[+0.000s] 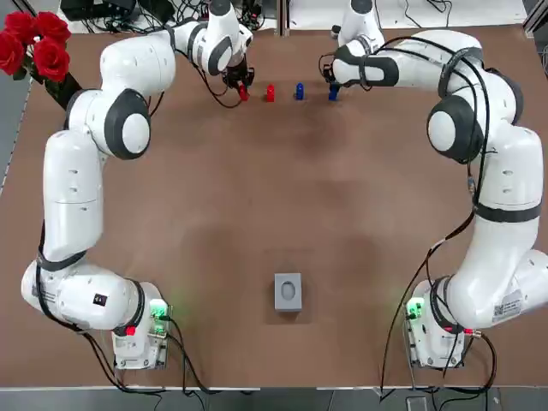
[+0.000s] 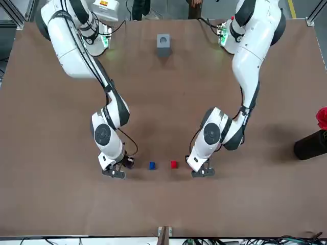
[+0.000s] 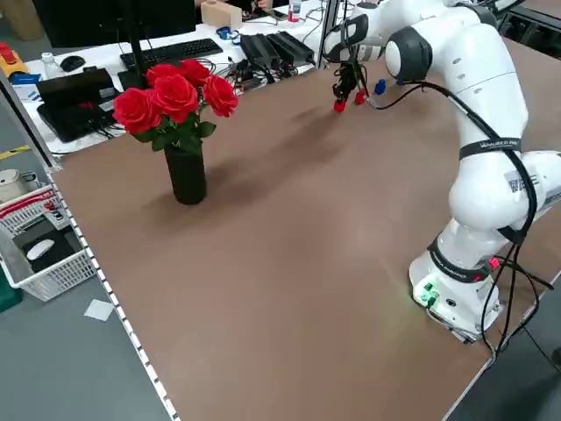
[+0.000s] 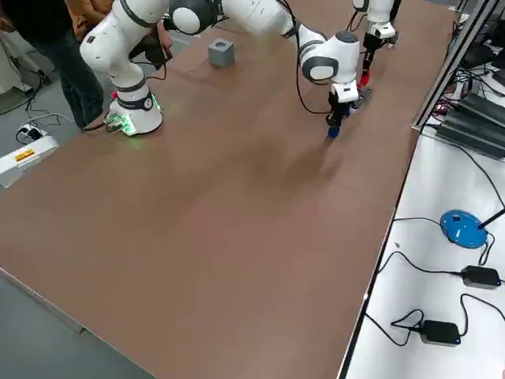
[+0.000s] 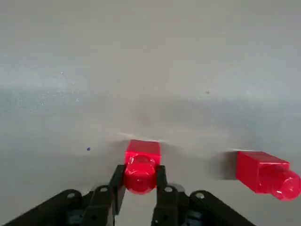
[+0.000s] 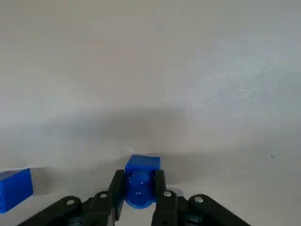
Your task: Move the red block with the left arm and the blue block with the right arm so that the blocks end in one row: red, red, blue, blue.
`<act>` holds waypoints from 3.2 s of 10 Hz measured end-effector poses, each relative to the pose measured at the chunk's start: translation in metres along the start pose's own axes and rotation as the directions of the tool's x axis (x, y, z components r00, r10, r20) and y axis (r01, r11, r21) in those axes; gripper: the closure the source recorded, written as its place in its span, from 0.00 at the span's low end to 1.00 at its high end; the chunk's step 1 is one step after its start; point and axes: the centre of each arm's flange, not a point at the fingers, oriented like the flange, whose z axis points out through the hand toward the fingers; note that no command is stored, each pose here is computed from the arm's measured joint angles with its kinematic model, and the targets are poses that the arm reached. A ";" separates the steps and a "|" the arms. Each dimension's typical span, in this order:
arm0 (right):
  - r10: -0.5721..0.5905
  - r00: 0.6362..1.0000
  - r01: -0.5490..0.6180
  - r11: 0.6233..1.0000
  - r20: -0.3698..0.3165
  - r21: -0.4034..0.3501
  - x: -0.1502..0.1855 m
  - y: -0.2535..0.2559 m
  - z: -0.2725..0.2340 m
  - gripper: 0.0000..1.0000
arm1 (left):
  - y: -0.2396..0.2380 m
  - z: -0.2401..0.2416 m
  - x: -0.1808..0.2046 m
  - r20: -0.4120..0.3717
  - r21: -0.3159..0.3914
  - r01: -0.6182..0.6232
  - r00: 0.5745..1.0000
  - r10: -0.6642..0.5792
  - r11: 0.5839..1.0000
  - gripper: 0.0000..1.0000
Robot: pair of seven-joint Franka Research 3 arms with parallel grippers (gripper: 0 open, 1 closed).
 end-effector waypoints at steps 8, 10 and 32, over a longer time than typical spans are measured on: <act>0.011 0.999 -0.010 0.999 0.034 -0.032 0.002 -0.005 0.002 0.37 | -0.015 -0.079 0.014 0.025 0.078 -0.032 0.999 0.030 0.996 0.01; 0.040 0.999 -0.040 0.999 0.015 -0.019 0.010 -0.009 -0.017 0.18 | -0.042 -0.122 0.011 0.045 0.116 -0.177 0.984 0.173 0.977 0.01; -0.058 0.991 0.071 0.993 0.124 -0.098 -0.100 0.325 -0.483 0.00 | -0.277 -0.472 -0.051 0.082 0.056 -0.066 0.995 0.061 0.996 0.01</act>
